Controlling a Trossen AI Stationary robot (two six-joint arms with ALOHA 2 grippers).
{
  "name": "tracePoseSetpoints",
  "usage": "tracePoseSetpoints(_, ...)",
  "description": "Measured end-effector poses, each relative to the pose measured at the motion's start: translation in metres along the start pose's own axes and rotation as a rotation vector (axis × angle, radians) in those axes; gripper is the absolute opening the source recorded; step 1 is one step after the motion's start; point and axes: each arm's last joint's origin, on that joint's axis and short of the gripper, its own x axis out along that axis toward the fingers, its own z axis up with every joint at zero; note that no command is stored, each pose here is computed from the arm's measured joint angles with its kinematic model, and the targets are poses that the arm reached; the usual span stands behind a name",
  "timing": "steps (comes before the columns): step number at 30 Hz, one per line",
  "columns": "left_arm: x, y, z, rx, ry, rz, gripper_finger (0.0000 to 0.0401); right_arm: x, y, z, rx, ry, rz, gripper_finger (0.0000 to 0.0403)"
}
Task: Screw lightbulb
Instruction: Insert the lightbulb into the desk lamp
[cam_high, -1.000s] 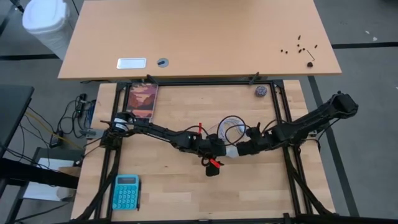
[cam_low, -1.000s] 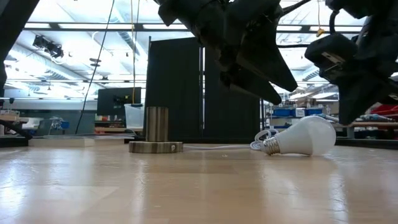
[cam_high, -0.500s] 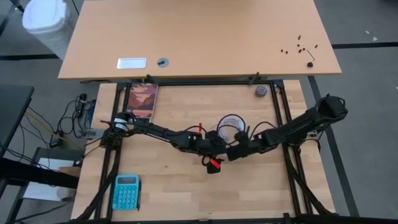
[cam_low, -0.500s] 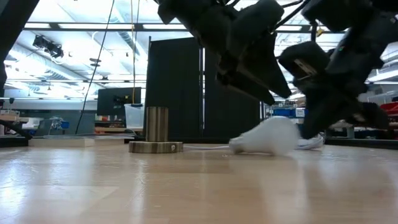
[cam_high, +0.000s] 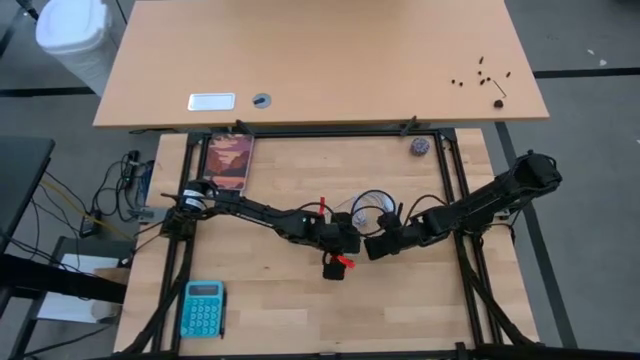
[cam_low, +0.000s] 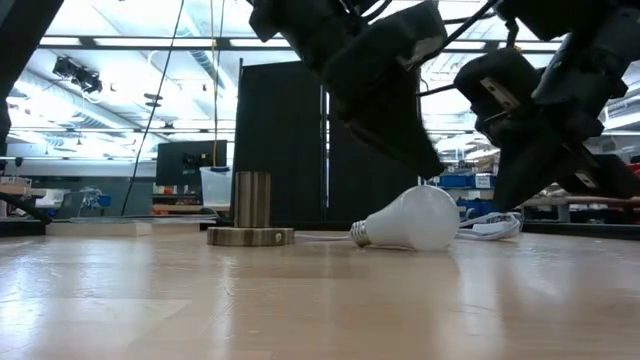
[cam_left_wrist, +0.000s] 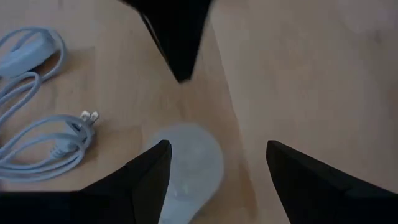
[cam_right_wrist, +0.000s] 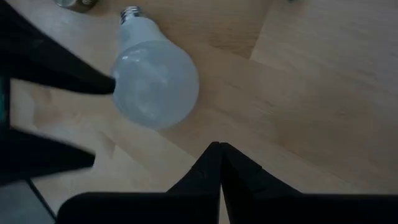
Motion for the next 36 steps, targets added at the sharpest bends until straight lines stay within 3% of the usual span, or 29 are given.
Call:
tracePoseSetpoints(6,0.0,0.001,-0.005,0.113,0.055,0.009,0.0268,-0.001,0.001,0.0,0.012,0.01,0.01,0.0012)
tracePoseSetpoints(11,0.0,0.005,-0.006,0.121,0.077,0.127,0.0287,0.0,0.0,0.0,0.012,0.008,0.004,0.0018)
tracePoseSetpoints(17,0.0,0.017,-0.01,-0.011,0.098,0.158,0.0319,0.001,-0.003,0.004,0.018,-0.007,-0.034,0.0034)
tracePoseSetpoints(26,-0.004,0.011,-0.004,-0.21,0.087,0.119,0.0323,0.0,-0.001,0.002,0.052,0.024,-0.013,0.006)
tracePoseSetpoints(36,-0.012,0.01,0.009,-0.242,0.07,0.112,0.0324,0.0,0.006,0.0,0.121,0.032,0.057,0.0101)
